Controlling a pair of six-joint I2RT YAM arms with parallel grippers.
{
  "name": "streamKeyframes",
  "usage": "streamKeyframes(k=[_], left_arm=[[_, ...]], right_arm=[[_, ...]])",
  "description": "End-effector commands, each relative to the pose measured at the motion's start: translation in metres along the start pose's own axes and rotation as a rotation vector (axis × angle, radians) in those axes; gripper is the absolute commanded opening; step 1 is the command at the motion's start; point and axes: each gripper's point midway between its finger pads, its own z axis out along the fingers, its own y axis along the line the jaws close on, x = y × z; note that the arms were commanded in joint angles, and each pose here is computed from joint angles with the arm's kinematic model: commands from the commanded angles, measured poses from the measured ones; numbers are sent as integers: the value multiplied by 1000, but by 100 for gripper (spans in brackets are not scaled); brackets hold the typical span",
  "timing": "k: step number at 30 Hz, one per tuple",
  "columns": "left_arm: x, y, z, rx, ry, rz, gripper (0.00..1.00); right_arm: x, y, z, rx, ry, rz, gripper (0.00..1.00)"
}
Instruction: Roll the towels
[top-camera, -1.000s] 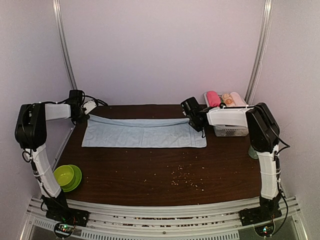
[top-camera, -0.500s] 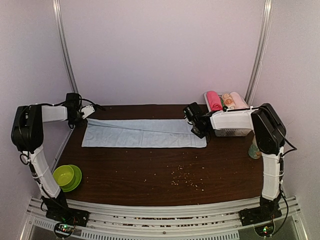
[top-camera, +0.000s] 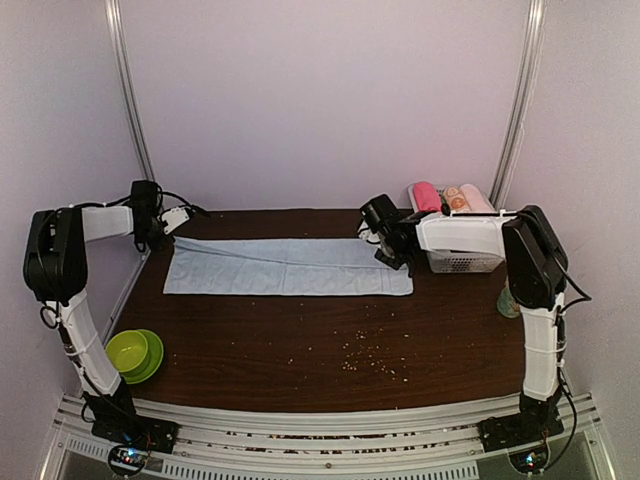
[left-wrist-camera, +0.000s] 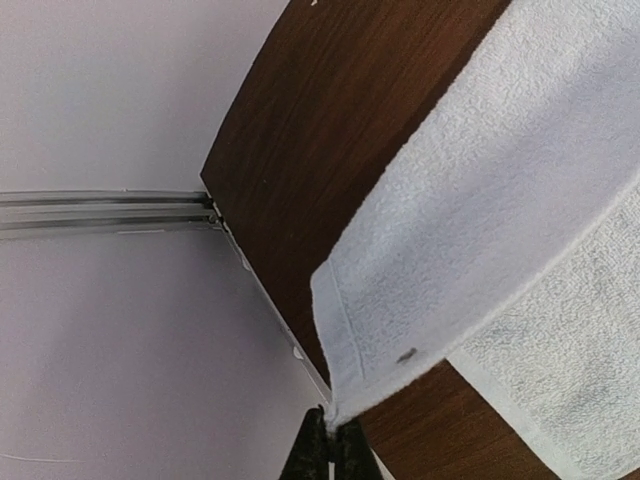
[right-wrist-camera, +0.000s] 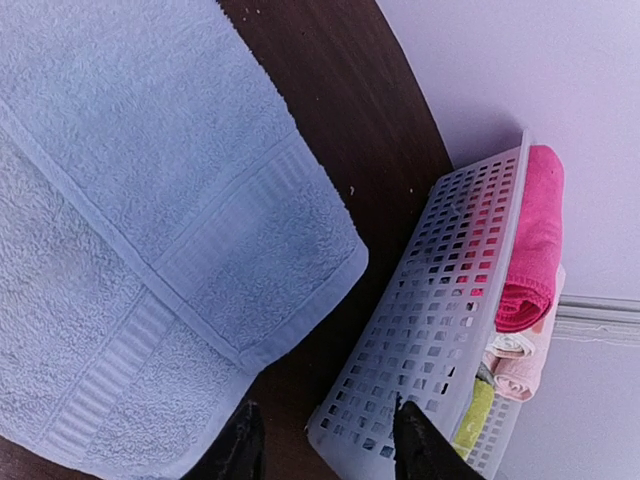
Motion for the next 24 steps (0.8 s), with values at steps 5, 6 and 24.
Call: streamKeyframes(k=[5,6,24], left_arm=[[-4,9,6,11,1,-39,0],[-4,10,6,11,2,-40,0],[-2,3,14,46,25,-50,0]], right_arm=[[22,10,19,-80,116,-249,45],[25,10,21,-84,127,-270,45],[35,21,49,-50,161,-494,41]])
